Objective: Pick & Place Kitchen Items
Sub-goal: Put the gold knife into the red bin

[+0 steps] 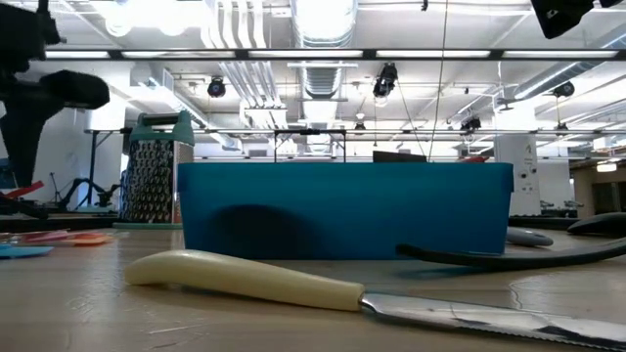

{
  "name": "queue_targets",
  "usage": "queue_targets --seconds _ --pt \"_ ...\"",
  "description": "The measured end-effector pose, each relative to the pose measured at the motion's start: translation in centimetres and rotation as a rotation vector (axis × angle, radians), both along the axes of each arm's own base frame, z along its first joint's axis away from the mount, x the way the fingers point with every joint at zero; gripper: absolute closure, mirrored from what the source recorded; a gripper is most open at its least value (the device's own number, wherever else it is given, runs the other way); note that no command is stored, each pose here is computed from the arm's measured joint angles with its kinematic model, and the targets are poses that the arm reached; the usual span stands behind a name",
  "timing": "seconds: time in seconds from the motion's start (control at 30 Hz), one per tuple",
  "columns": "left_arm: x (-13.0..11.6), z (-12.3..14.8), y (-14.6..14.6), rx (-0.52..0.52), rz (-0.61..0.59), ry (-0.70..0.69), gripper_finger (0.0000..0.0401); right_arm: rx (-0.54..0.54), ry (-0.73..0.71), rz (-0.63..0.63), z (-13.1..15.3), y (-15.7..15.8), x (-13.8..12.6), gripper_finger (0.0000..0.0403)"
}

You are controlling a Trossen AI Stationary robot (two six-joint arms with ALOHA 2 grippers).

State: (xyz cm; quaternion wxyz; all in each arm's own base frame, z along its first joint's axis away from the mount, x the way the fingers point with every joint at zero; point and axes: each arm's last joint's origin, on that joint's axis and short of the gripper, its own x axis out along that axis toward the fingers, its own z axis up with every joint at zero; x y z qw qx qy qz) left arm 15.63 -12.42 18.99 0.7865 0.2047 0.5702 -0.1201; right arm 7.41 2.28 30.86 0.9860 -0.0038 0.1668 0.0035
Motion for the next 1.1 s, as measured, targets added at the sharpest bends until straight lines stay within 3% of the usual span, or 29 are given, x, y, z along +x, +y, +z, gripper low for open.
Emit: queue_targets --seconds 0.57,1.1 --pt "0.6 -1.6 -0.5 0.042 -0.025 0.071 0.0250 -0.001 0.002 0.000 0.0 0.0 0.0 0.0394" --pt "1.5 -3.3 -0.8 0.125 -0.183 0.129 0.0252 -0.001 0.002 0.000 0.0 0.0 0.0 0.0394"
